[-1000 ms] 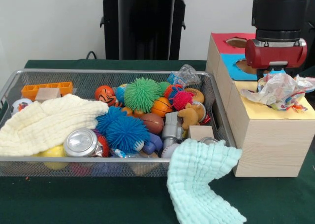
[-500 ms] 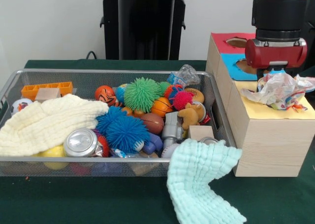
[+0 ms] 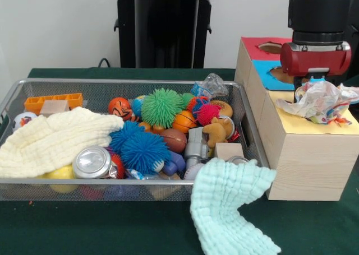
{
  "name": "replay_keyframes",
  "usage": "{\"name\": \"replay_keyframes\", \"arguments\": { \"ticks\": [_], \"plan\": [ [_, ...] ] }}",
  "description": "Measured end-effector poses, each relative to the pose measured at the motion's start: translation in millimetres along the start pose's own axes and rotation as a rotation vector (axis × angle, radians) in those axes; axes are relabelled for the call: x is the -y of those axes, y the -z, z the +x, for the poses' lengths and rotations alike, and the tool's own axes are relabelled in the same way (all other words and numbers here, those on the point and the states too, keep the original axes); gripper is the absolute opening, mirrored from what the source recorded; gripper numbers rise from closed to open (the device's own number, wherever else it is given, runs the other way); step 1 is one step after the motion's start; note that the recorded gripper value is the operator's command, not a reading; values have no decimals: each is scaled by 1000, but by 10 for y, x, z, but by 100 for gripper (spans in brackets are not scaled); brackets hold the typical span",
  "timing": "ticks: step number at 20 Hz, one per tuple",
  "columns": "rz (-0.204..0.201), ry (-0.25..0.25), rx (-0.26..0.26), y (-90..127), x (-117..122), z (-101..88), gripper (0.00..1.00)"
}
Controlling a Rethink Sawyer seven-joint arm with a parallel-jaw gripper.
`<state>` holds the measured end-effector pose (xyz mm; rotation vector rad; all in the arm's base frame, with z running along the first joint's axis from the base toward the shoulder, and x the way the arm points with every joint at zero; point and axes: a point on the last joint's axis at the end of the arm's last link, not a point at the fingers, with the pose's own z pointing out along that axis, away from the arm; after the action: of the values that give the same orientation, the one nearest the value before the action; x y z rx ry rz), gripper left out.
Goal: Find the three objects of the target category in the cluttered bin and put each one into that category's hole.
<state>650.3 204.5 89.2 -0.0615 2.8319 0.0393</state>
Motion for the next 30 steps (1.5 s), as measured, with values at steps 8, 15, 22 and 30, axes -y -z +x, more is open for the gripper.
{"name": "replay_keyframes", "arguments": {
  "ticks": [8, 15, 22, 30],
  "plan": [
    [-2, -2, -2, 3, 7, 0, 100],
    [-10, -2, -26, 181, -1, -26, 100],
    [-29, -4, -82, 725, 13, -137, 100],
    [-30, -2, -48, 975, 18, -263, 100]
  ]
}}
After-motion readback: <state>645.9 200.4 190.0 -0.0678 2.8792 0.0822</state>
